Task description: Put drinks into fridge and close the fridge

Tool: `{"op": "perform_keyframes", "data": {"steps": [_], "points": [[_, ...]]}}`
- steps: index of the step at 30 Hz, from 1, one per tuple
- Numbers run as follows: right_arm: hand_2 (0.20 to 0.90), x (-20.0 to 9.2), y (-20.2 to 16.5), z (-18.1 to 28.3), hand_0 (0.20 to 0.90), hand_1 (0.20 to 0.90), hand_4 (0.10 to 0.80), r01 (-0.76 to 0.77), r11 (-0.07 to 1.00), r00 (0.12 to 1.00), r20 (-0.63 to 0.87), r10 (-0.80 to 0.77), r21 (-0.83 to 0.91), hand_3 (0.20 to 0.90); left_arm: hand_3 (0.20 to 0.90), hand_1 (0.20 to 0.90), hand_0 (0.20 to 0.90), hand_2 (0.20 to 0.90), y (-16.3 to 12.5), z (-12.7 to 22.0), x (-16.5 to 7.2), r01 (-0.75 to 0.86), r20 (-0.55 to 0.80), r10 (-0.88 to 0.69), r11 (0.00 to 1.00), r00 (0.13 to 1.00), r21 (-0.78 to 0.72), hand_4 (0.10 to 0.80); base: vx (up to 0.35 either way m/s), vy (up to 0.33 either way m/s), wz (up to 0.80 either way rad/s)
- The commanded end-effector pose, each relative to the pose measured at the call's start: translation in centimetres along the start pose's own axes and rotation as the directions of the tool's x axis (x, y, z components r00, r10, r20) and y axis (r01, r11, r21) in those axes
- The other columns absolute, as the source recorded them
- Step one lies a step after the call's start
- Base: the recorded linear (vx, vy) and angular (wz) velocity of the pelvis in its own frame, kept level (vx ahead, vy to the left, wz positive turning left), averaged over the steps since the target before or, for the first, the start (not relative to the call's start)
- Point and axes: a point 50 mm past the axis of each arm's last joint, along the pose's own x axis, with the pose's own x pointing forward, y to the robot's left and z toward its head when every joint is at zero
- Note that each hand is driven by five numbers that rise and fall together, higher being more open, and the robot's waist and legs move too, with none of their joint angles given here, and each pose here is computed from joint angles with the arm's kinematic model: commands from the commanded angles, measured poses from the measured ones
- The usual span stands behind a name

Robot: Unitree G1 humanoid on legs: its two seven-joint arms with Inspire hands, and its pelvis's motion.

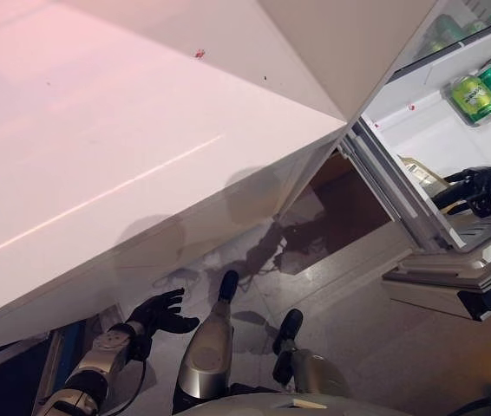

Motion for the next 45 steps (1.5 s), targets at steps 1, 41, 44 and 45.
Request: {"op": "perform_keyframes", "data": {"steps": [1,41,44,45], "points": [[0.900,-2.8,-6.0,1.2,0.900,0.900,0.800,0.199,0.975,0.979,0.057,-0.194,-0.096,0.900,0.900,0.900,0.900,0.900,0.4,-1.6,-0.9,0.008,-0.034,-0.007,0.999,0.999,0.037,0.800,0.000,0.000,0.00],[0.900,-3.8,-1.3,-0.9,0.900,0.900,0.800,-0.209,0.160,0.679,0.261,-0.686,0.965,0.900,0.900,0.900,0.900,0.900,-4.0,-7.7,-0.9,0.016,-0.273,-0.007,0.999,0.962,0.034,0.800,-0.003,0.017,-0.14],[0.900,-4.0,-0.9,0.6,0.900,0.900,0.800,-0.322,0.146,0.675,0.335,-0.658,0.935,0.900,0.900,0.900,0.900,0.900,-4.1,-7.5,-0.9,-0.009,-0.256,0.013,1.000,0.967,0.017,0.800,-0.109,0.046,0.06],[0.900,-4.2,-0.7,1.4,0.900,0.900,0.800,-0.389,0.133,0.664,0.377,-0.646,0.912,0.900,0.900,0.900,0.900,0.900,-3.9,-7.4,-0.9,-0.021,-0.242,0.023,1.000,0.970,0.013,0.800,-0.134,0.050,0.07]]}}
